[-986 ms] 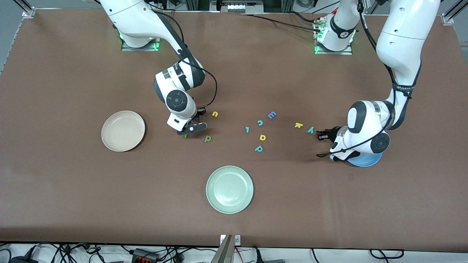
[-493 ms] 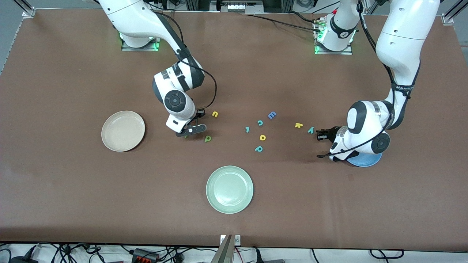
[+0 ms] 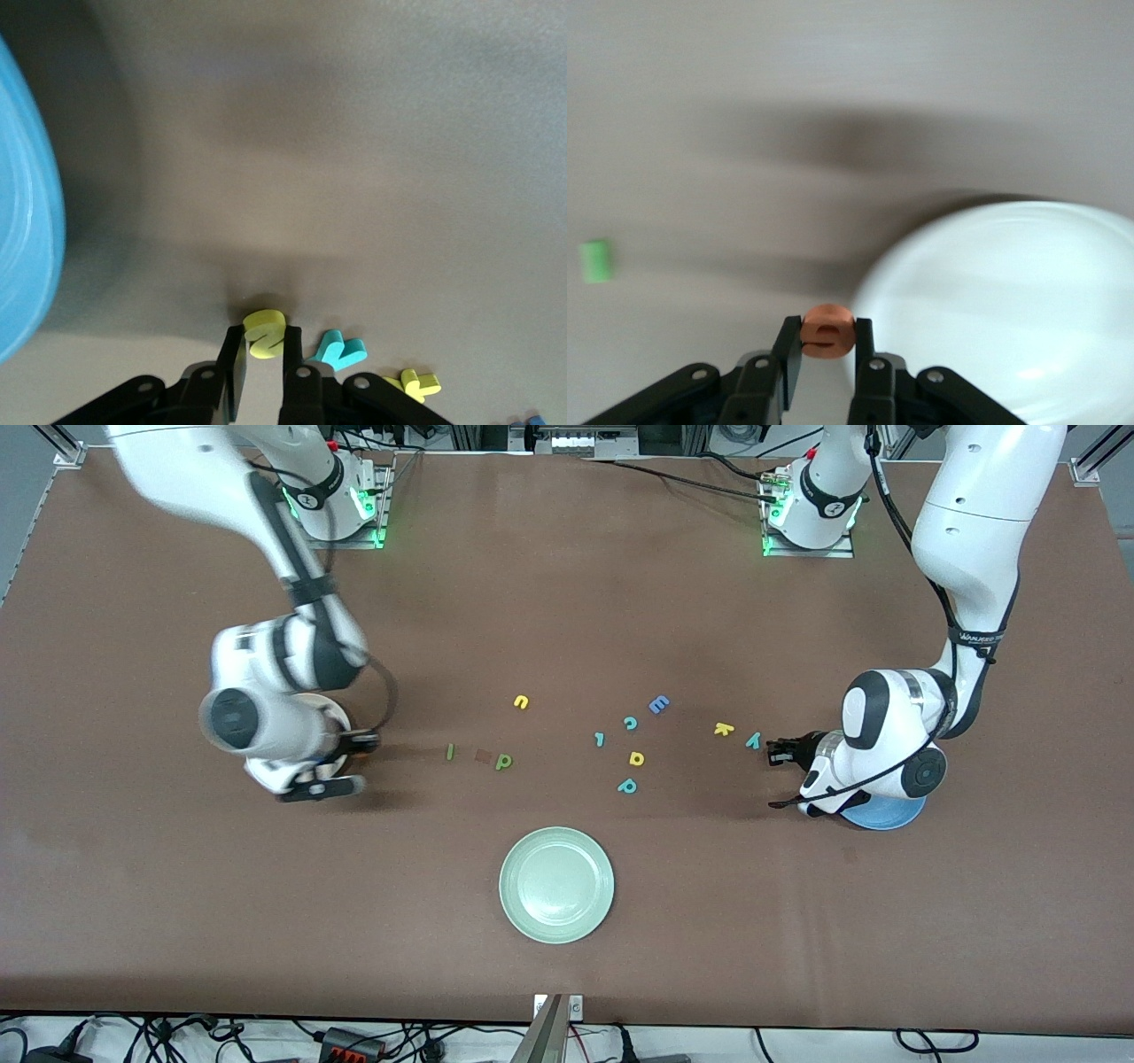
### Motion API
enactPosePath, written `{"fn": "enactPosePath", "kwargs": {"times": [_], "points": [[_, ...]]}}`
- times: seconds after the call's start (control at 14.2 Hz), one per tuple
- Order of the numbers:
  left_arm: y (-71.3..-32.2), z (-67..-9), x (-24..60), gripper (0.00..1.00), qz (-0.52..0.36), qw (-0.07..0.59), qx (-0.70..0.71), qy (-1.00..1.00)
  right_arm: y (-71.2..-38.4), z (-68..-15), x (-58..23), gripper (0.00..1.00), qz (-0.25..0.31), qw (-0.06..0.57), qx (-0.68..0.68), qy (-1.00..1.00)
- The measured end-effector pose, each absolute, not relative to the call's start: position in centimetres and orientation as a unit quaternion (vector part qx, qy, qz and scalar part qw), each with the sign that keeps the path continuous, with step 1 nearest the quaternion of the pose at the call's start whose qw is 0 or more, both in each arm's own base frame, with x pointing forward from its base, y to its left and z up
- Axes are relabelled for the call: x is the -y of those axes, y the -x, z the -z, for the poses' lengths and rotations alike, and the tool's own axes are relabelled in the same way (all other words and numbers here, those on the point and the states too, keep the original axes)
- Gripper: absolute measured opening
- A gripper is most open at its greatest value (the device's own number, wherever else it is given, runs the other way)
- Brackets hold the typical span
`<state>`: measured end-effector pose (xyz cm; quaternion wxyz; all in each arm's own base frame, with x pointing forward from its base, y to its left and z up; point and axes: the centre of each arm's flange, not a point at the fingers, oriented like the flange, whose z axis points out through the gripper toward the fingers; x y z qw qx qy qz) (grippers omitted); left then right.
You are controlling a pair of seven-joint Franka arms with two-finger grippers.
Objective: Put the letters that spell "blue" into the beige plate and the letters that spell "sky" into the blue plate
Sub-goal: 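Drop the e on the white plate while the left gripper drops s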
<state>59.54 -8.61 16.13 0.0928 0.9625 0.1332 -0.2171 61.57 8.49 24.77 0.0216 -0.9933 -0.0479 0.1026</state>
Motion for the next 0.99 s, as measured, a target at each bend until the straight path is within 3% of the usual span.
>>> {"fn": "enactPosePath", "kwargs": {"times": [0.28, 0.49, 0.7, 0.99], "points": [[-61.4, -19.6, 8.6, 0.21, 0.226, 0.077, -0.105, -0.965, -60.9, -21.6, -4.2, 0.28, -0.131, 0.001, 0.045, 0.990], [-63.9, -24.8, 6.6, 0.21, 0.217, 0.016, -0.069, -0.974, -60.6, -19.0, -3.3, 0.28, -0.144, -0.012, 0.044, 0.988], [-64.8, -26.0, 5.0, 0.21, 0.202, -0.018, -0.047, -0.978, -61.4, -19.9, -1.5, 0.52, -0.130, -0.019, 0.029, 0.991], [-64.9, -24.3, 3.0, 0.24, 0.207, -0.016, -0.039, -0.977, -64.0, -25.1, -4.3, 0.93, -0.084, -0.012, 0.049, 0.995]]}}
